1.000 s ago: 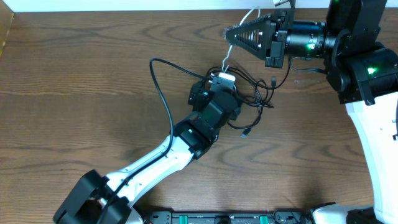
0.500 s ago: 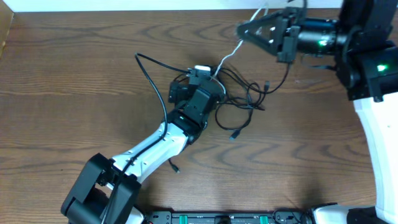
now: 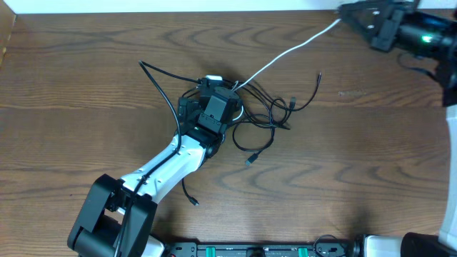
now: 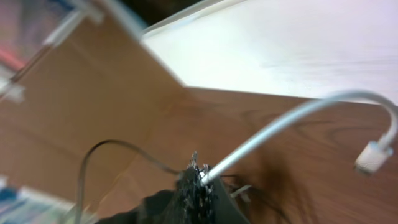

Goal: Untangle cables

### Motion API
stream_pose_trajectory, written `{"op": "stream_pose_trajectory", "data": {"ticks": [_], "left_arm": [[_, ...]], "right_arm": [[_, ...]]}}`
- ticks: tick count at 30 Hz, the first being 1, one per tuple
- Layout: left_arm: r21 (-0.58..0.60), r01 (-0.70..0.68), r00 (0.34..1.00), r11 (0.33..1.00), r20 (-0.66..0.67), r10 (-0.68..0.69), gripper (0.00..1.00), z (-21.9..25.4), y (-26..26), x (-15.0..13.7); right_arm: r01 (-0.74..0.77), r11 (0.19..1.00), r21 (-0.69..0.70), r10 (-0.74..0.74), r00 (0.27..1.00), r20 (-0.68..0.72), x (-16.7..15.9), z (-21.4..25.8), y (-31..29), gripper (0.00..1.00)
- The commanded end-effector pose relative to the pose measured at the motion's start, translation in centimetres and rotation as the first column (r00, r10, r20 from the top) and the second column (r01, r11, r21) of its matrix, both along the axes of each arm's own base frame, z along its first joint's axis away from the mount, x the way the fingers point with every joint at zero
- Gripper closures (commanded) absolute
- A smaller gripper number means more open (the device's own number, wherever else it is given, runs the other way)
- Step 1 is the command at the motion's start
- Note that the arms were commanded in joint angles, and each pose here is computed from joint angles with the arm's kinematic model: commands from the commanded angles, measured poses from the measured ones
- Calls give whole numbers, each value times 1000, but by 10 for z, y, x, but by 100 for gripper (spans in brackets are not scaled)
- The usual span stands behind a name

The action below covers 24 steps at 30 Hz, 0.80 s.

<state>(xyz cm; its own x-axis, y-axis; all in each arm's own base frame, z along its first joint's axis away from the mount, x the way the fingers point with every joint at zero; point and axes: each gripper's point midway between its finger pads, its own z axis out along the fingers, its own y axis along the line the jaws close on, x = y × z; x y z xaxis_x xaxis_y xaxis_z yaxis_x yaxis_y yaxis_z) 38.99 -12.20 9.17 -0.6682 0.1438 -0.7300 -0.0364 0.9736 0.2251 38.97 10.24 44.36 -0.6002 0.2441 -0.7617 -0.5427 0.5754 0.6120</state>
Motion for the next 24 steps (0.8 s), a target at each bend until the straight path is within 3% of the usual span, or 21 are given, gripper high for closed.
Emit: {"op": "stream_pose_trajectory", "data": {"ticks": [1,10,24], "left_arm": [[-12,-16,1000,1000,11,16,2,7,1,5],[-4,-35,999,999,-2,35,2,4,10,5],[23,-176,981,984,-79,178,2,-9,66,0]], "right_arm": [[119,992,-37,-118,993,22,11,0,-36,99],[275,961,-30,-275,962,-3,13,-3,-105,99],[397,917,-41,-397,918,-1,6,-6,-161,99]]}}
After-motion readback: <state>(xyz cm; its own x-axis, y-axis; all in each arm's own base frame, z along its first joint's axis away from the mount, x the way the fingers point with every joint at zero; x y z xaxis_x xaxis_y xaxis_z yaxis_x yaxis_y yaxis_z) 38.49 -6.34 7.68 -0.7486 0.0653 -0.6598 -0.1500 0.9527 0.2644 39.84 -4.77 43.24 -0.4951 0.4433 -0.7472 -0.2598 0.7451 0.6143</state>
